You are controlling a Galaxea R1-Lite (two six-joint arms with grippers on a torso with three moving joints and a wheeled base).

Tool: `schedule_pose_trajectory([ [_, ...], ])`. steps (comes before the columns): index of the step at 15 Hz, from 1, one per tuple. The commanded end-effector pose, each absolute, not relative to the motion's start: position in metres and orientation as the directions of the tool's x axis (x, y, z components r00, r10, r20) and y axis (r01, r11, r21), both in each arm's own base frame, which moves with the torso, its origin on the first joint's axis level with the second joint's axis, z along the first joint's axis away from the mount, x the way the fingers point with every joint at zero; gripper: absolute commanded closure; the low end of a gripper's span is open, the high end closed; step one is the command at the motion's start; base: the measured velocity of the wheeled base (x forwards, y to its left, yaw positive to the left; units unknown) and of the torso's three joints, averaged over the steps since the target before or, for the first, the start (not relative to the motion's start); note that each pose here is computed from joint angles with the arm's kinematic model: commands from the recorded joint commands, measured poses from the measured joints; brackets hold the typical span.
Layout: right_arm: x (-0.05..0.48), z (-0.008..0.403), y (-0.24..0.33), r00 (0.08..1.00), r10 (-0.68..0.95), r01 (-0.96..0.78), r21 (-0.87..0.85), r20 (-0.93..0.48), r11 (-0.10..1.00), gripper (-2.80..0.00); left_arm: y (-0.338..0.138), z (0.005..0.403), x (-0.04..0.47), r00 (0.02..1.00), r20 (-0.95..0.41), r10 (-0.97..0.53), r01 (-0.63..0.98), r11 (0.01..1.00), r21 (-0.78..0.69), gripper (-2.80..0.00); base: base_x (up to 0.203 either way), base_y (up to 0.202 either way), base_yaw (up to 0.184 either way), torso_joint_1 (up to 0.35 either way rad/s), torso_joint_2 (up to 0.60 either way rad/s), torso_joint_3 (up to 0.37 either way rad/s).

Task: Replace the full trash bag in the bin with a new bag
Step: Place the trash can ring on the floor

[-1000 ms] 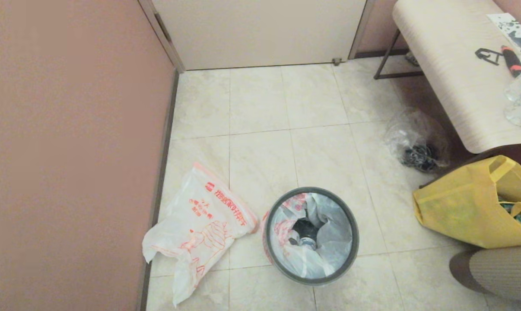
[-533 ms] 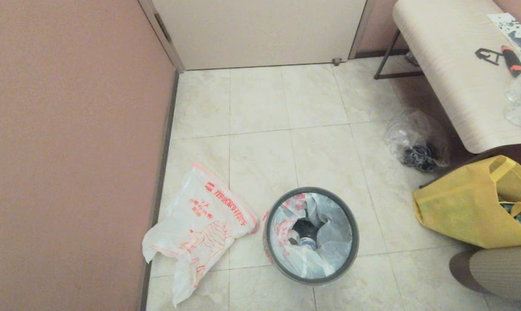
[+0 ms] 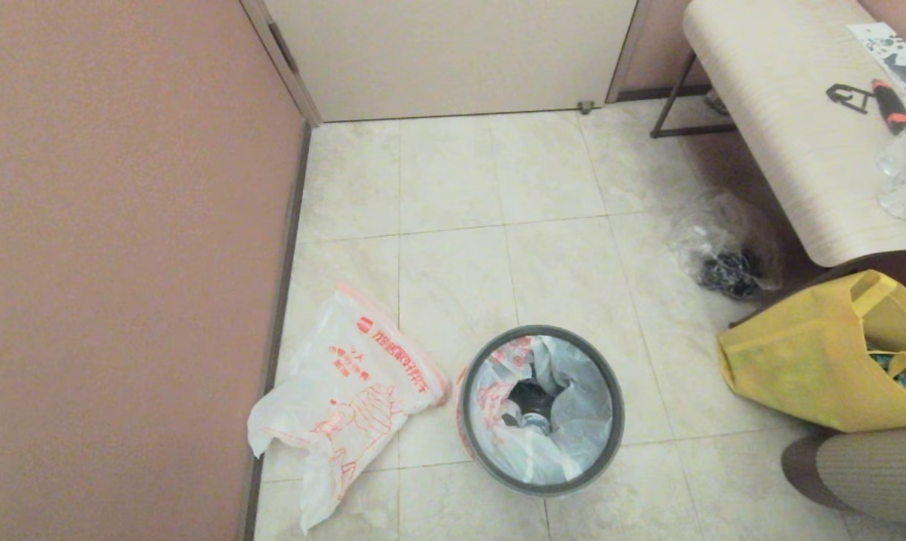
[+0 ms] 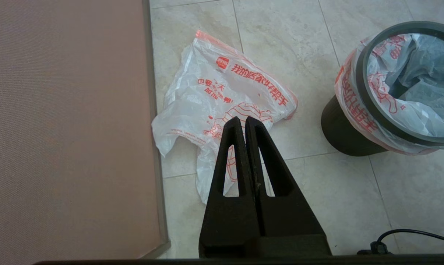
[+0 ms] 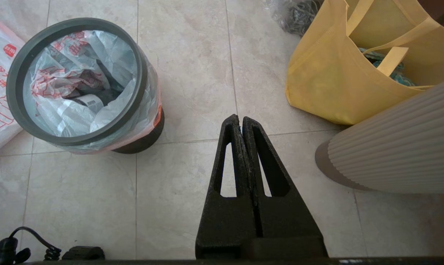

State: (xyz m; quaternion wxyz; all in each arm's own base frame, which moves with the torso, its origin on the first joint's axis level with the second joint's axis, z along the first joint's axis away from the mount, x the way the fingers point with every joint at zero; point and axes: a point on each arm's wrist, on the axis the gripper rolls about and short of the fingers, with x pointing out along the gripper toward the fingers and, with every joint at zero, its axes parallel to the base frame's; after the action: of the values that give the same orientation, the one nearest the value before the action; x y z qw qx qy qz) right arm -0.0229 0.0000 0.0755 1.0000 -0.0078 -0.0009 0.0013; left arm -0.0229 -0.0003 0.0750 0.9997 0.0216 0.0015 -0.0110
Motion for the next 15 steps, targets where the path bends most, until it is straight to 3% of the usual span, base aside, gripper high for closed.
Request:
schedule_pose_trajectory([
  [1,-0.0228,0.0756,0.0000,1.000,0.003,-0.003,-0.015,0.002,1.000,0.00,-0.0003,0.0750,-0.0228,1.000,-0.005,-0.021,0.022,0.999,0.043,0.00,0.000,0.000,0.000,0.000,0.00,0.000],
  [15,-0.0229,0.0754,0.0000,1.000,0.003,-0.003,-0.021,-0.003,1.000,0.00,-0.0003,0.0750,-0.0228,1.000,-0.005,-0.023,0.023,0.999,0.043,0.00,0.000,0.000,0.000,0.000,0.00,0.000],
])
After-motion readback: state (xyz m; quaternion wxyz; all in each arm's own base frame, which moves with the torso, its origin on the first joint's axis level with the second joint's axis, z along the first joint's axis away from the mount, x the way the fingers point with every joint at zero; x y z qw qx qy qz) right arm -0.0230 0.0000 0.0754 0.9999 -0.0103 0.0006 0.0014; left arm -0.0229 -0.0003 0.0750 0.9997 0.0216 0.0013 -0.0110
